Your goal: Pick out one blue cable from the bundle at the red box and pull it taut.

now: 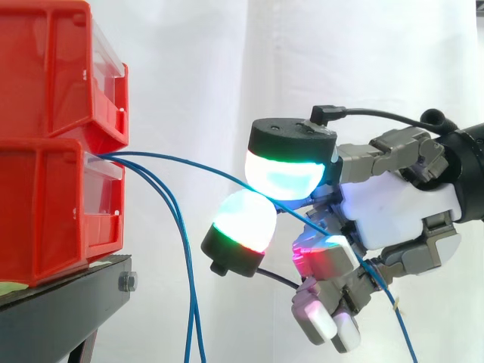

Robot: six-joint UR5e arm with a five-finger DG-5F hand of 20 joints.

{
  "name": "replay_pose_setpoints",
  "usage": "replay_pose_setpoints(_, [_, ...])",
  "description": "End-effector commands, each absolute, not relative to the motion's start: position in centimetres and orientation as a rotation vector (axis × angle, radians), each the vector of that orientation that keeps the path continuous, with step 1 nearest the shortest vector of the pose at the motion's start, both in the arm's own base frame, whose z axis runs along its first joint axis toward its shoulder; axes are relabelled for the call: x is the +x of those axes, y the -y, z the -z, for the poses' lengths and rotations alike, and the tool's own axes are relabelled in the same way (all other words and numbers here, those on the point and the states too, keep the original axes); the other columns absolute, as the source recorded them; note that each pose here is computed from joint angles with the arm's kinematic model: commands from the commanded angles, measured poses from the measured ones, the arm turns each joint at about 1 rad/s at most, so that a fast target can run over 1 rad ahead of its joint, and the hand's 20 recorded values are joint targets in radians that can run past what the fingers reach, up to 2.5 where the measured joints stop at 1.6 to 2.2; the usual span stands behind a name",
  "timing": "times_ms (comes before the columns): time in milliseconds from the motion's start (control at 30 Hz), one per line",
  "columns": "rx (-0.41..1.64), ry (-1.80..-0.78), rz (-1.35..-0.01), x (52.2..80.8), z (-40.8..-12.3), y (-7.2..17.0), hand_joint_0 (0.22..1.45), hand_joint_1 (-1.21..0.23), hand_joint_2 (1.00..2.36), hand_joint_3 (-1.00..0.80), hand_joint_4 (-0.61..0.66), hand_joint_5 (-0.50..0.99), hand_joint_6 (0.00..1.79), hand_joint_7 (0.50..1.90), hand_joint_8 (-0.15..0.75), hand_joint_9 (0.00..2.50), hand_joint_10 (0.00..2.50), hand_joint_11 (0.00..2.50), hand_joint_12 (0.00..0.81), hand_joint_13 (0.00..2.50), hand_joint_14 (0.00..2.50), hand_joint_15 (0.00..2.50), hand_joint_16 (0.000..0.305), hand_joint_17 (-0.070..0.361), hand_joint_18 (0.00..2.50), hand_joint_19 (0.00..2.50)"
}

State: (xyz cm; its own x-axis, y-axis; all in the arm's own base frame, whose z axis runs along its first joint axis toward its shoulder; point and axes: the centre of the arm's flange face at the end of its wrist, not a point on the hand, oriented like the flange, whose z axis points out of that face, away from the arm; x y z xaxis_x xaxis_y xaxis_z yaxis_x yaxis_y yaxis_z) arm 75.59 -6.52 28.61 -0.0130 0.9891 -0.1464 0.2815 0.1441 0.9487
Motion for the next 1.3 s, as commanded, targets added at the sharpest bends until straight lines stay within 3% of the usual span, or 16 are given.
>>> replay_pose_setpoints(0, [1.312,-1.472,-0.955,75.5,-28.0,6.2,0.73,-0.79,1.01,-0.28,-0.28,-0.14,1.0,0.88,0.2,1.25,0.03,0.98,0.321,0.99,0.03,0.72,0.041,0.093,0.84,0.73])
replay_pose_setpoints(333, [1.328,-1.443,-1.047,75.4,-25.8,5.7,0.72,-0.78,1.02,-0.25,-0.28,-0.13,1.0,0.88,0.204,1.29,0.03,1.0,0.324,1.01,0.03,0.74,0.041,0.093,0.85,0.74])
replay_pose_setpoints(700, [1.314,-1.519,-1.069,74.9,-25.6,5.7,0.72,-0.77,1.02,-0.25,-0.25,-0.13,1.01,0.88,0.208,1.29,0.03,1.0,0.324,1.01,0.03,0.74,0.041,0.093,0.85,0.74])
replay_pose_setpoints(1100, [1.298,-1.539,-1.048,73.7,-28.5,5.7,0.73,-0.77,1.02,-0.27,-0.25,-0.13,1.01,0.87,0.207,1.3,0.02,1.01,0.325,1.02,0.03,0.74,0.041,0.093,0.85,0.75])
replay_pose_setpoints(1267, [1.323,-1.577,-1.023,73.1,-28.5,6.0,0.73,-0.76,1.02,-0.27,-0.26,-0.13,1.01,0.87,0.206,1.3,0.02,1.02,0.326,1.02,0.03,0.74,0.041,0.093,0.85,0.74])
